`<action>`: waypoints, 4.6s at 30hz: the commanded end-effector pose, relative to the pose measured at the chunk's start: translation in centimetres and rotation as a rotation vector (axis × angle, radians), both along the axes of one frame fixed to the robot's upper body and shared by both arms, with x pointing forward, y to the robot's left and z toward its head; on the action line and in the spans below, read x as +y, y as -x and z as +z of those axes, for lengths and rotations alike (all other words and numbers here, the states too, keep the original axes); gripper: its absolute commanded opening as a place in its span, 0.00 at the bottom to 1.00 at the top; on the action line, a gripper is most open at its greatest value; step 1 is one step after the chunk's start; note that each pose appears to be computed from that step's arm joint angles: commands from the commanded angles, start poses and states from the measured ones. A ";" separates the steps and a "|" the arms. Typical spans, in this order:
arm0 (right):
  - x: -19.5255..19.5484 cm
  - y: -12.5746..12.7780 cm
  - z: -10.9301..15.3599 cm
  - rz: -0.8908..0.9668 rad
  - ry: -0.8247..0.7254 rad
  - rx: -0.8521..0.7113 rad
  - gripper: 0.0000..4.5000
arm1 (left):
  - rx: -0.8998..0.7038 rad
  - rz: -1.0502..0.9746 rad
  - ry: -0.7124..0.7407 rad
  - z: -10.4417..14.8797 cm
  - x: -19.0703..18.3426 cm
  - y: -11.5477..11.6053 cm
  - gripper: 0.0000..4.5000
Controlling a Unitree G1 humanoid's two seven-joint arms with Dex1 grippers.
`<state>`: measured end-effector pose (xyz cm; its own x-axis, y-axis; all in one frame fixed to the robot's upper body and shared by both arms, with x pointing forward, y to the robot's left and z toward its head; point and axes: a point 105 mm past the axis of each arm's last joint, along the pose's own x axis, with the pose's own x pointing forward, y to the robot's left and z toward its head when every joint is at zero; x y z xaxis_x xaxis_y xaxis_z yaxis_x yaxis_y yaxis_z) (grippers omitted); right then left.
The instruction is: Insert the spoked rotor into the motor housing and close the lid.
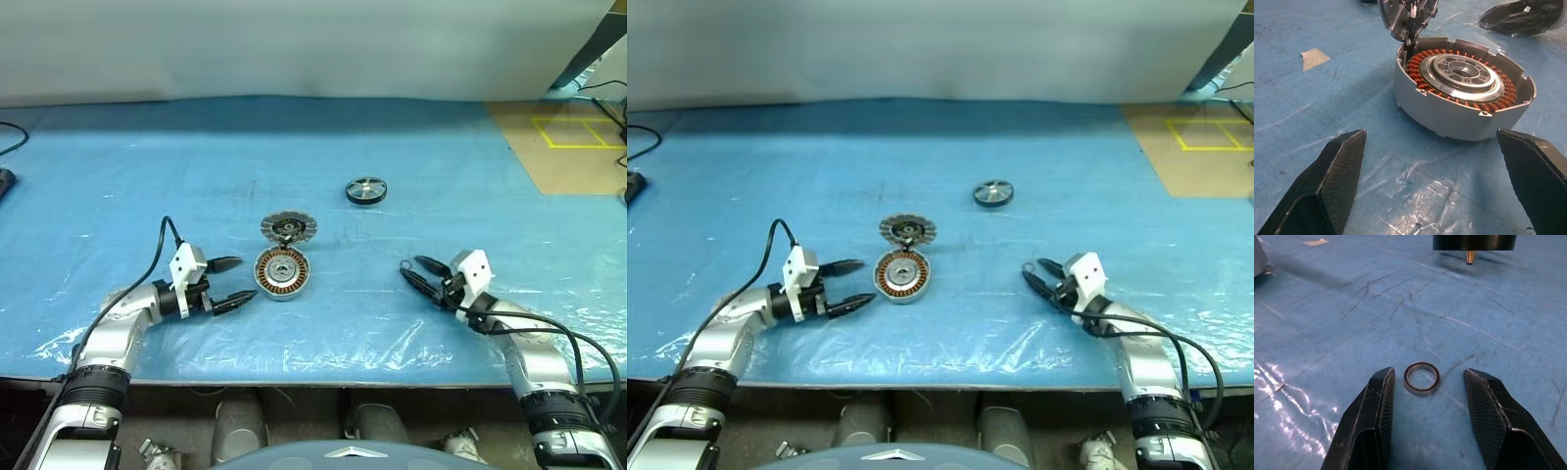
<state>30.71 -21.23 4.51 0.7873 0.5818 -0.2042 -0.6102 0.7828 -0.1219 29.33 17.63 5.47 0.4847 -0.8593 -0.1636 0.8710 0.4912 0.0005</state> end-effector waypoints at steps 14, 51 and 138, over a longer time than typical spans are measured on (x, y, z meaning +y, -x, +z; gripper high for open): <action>-0.7 1.5 -3.2 0.047 0.100 0.137 0.43 | -0.040 0.003 -0.010 0.8 0.0 0.1 1.00; 11.5 -0.6 5.6 0.751 0.238 -0.058 0.13 | -0.031 -0.028 -0.005 0.8 -0.6 0.5 1.00; 21.1 -1.3 4.3 0.916 0.083 -0.029 0.99 | -0.030 0.003 0.001 -0.2 -0.9 0.6 1.00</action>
